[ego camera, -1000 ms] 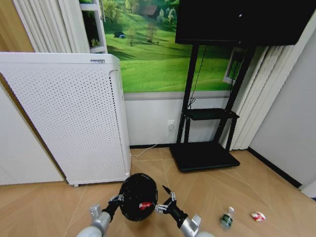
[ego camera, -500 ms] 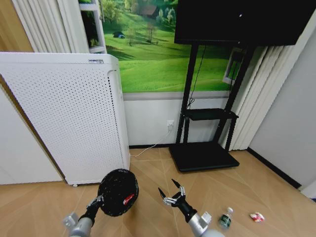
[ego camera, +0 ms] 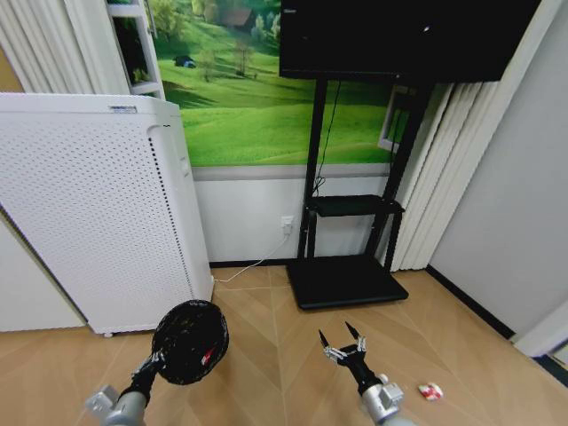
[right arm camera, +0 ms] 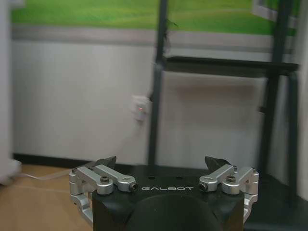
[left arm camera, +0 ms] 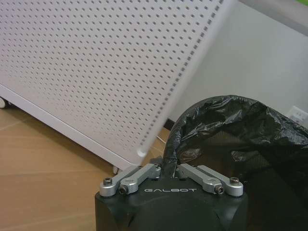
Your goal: Pick up the trash bin and place the garbage on the floor into it.
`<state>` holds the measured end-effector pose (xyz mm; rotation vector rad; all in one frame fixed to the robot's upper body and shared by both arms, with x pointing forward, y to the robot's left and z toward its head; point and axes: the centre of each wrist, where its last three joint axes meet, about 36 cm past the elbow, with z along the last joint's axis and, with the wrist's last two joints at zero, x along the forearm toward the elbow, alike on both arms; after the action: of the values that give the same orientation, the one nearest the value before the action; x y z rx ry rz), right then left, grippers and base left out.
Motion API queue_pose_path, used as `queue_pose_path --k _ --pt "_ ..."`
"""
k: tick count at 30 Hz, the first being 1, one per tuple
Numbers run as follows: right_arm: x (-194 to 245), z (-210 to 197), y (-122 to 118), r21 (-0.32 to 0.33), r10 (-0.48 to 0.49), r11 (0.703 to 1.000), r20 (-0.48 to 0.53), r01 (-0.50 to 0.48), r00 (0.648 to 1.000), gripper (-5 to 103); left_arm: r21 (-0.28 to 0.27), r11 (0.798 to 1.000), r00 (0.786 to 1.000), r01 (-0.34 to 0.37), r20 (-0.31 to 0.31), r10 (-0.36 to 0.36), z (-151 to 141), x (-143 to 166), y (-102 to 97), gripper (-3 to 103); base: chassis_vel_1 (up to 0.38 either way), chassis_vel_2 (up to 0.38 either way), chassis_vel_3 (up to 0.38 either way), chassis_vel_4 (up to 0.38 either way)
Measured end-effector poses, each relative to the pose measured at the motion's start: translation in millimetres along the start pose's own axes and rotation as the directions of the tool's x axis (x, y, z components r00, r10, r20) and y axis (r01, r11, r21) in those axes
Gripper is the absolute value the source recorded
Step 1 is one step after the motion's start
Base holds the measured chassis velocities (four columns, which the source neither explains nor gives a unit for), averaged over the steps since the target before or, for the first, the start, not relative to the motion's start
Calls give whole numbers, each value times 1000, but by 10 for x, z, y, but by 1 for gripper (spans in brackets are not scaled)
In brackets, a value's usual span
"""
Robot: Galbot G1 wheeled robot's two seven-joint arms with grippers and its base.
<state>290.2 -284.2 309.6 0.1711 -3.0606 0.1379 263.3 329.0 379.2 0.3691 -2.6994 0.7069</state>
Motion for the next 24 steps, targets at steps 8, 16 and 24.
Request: queue_pose_path --k 8,16,24 --pt "48 210 -118 -61 113 988 -359 -144 926 100 -11 1000 1000 2 8 -2 -45 25 37 4 -107 -101 112 79" --pt "39 509 55 -87 134 972 -558 -219 819 95 -4 1000 1000 5 7 -5 -2 6 47 4 42 42 -49 -38" --pt "7 825 174 -73 200 946 -638 -317 744 90 -18 1000 1000 -7 10 7 -67 -20 63 4 0 0 0 0"
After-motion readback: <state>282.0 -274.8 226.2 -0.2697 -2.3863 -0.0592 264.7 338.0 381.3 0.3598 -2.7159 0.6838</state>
